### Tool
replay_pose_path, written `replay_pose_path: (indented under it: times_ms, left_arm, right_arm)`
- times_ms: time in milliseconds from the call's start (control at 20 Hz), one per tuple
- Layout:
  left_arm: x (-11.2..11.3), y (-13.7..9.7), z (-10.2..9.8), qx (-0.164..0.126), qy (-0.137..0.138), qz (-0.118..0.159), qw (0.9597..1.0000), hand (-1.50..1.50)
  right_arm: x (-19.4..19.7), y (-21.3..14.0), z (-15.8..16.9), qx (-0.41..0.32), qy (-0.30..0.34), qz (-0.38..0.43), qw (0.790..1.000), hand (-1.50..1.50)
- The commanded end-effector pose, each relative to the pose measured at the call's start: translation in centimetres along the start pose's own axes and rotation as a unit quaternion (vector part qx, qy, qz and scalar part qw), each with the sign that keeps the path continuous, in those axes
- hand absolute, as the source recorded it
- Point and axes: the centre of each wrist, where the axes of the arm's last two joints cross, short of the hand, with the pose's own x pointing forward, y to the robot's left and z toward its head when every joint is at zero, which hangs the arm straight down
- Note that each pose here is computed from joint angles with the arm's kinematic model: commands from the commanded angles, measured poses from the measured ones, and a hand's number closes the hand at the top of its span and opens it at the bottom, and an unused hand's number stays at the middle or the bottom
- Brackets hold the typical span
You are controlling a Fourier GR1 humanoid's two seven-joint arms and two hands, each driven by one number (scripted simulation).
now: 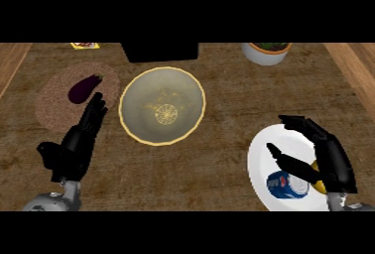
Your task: Pick the can from the plate and place it in the bowl
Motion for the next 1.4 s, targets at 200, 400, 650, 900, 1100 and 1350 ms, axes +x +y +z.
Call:
replay_pose_path:
  times_ms: [200, 400, 650, 900, 1100, 1350]
  left_arm:
    - [-1.3, -1.3, -1.2, 0.006, -0.016, 0.016, 0.9997, 0.0]
    - [0.6, -0.1, -1.5, -0.016, -0.018, 0.012, 0.9996, 0.0]
    - [-0.2, -1.9, -0.8, -0.026, -0.022, 0.013, 0.9993, 0.0]
    - [-0.3, -1.5, -1.7, -0.018, -0.024, 0.027, 0.9992, 0.0]
    - [0.3, -2.7, -2.0, -0.03, -0.023, 0.017, 0.9992, 0.0]
    - [0.3, -1.9, -1.2, -0.024, -0.029, 0.02, 0.9991, 0.0]
  right_arm:
    - [2.4, 0.6, 9.5, -0.139, -0.102, -0.035, 0.984, -1.5]
    - [6.1, -2.0, 11.8, -0.156, -0.074, 0.031, 0.985, -1.5]
    - [9.6, -5.3, 10.6, -0.161, 0.008, 0.079, 0.984, -1.5]
    - [11.3, -6.3, 10.0, -0.098, 0.098, 0.083, 0.987, -1.5]
    - [11.0, -5.8, 7.7, -0.065, 0.164, 0.098, 0.979, -1.5]
    - [10.9, -4.6, 9.0, -0.018, 0.223, 0.129, 0.966, -1.5]
